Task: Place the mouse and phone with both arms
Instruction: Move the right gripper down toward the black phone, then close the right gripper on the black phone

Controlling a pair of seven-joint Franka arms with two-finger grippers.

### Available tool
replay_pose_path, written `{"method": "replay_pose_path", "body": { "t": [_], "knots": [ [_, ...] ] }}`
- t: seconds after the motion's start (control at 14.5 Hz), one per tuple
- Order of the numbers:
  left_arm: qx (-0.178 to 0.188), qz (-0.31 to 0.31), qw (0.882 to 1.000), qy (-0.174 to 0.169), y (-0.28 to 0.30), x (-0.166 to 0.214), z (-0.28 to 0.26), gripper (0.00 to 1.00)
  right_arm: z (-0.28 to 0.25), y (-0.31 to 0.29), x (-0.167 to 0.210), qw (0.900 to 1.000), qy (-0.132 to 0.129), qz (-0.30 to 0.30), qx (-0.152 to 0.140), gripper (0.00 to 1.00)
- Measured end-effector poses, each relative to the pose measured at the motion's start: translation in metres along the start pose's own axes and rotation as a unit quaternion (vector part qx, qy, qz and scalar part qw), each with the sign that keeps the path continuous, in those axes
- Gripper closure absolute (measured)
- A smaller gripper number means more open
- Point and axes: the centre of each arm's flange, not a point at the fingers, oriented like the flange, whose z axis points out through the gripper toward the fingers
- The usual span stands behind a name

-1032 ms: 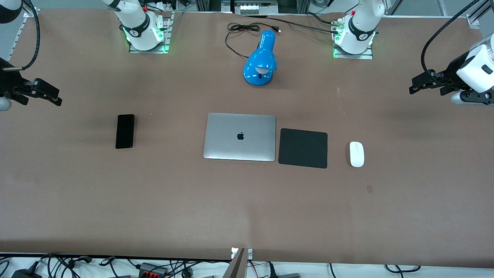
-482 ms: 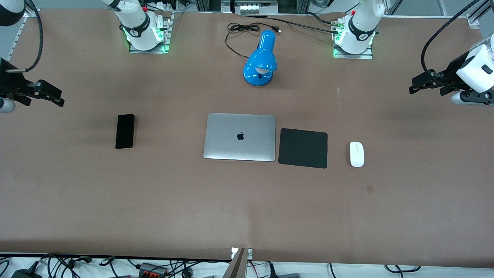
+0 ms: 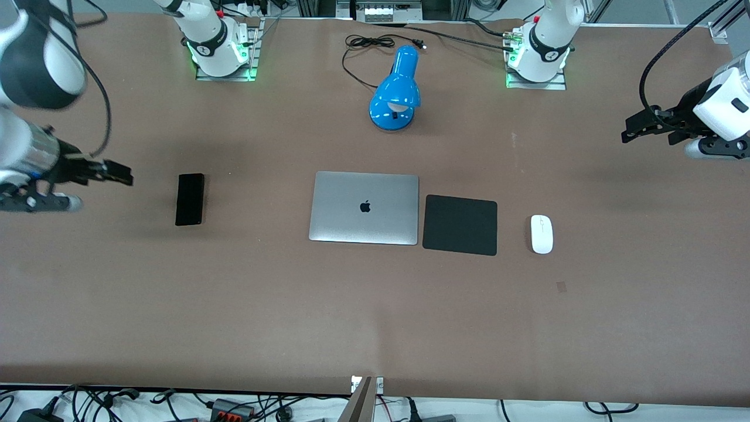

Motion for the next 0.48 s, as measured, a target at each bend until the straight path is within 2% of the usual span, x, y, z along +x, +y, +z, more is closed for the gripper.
{"method": "replay_pose_path", "body": {
  "t": [0.14, 0.34, 0.48],
  "knots": [
    [0.000, 0.000, 1.000, 0.000, 0.000, 0.000, 0.000, 0.00, 0.043, -0.001, 0.011, 1.000, 0.009, -0.001, -0.001, 0.00],
    [0.000, 0.000, 1.000, 0.000, 0.000, 0.000, 0.000, 0.00, 0.105, 0.000, 0.008, 1.000, 0.026, 0.002, -0.001, 0.00],
    [0.000, 0.000, 1.000, 0.000, 0.000, 0.000, 0.000, 0.00, 0.138, 0.000, -0.002, 1.000, 0.015, 0.011, 0.000, 0.00]
  ]
}}
